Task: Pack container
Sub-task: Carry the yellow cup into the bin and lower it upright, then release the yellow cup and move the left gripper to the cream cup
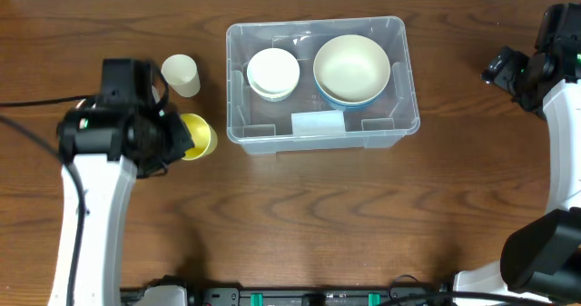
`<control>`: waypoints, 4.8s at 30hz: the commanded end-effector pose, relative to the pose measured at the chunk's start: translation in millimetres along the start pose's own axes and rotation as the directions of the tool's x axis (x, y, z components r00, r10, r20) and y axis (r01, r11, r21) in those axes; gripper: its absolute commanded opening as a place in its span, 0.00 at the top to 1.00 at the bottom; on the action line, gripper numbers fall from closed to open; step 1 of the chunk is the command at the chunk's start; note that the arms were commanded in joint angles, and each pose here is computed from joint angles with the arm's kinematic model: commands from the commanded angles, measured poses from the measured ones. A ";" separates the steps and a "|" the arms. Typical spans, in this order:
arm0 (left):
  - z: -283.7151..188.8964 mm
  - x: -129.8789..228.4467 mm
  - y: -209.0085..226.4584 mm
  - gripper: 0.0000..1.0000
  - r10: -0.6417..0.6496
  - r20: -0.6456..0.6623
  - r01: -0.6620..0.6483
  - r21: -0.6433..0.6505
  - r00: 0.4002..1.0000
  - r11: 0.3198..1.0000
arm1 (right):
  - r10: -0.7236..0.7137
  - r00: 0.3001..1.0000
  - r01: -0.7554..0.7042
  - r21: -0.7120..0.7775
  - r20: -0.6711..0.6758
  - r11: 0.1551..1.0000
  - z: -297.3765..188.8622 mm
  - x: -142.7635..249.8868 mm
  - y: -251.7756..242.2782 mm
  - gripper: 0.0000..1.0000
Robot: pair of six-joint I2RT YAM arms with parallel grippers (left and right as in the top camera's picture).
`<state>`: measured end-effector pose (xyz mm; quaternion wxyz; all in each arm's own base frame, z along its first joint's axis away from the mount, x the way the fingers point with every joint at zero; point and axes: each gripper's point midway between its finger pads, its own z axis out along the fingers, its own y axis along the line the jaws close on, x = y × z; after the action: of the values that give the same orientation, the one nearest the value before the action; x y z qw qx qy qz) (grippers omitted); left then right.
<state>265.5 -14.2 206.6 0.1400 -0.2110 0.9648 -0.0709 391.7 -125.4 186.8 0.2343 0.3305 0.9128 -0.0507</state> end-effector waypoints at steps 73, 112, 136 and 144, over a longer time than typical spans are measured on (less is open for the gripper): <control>176.9 41.7 -219.1 0.51 0.622 -0.256 -0.643 0.000 0.740 0.766 | 0.020 1.000 -0.020 0.005 0.004 1.000 -0.4 -1.6 -2.2 0.01; 37.2 -143.8 -52.7 0.40 0.135 0.029 -0.130 -0.131 0.990 0.983 | 0.020 1.000 -0.020 0.005 0.004 1.000 -0.4 -1.6 -2.2 0.01; 188.1 -153.5 -43.4 0.46 0.379 -0.195 -0.408 -0.146 0.905 0.901 | 0.019 1.000 -0.019 0.005 0.003 1.000 -0.4 -1.5 -2.2 0.01; 204.1 -162.6 -46.6 0.52 0.406 -0.167 -0.430 -0.141 0.898 0.892 | 0.020 1.000 -0.020 0.005 0.004 1.000 -0.4 -1.6 -2.3 0.01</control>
<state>486.8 -4.9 66.8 0.0733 -0.0168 0.9969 0.0248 391.7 -125.4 186.8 0.2343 0.3307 0.9128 -0.0506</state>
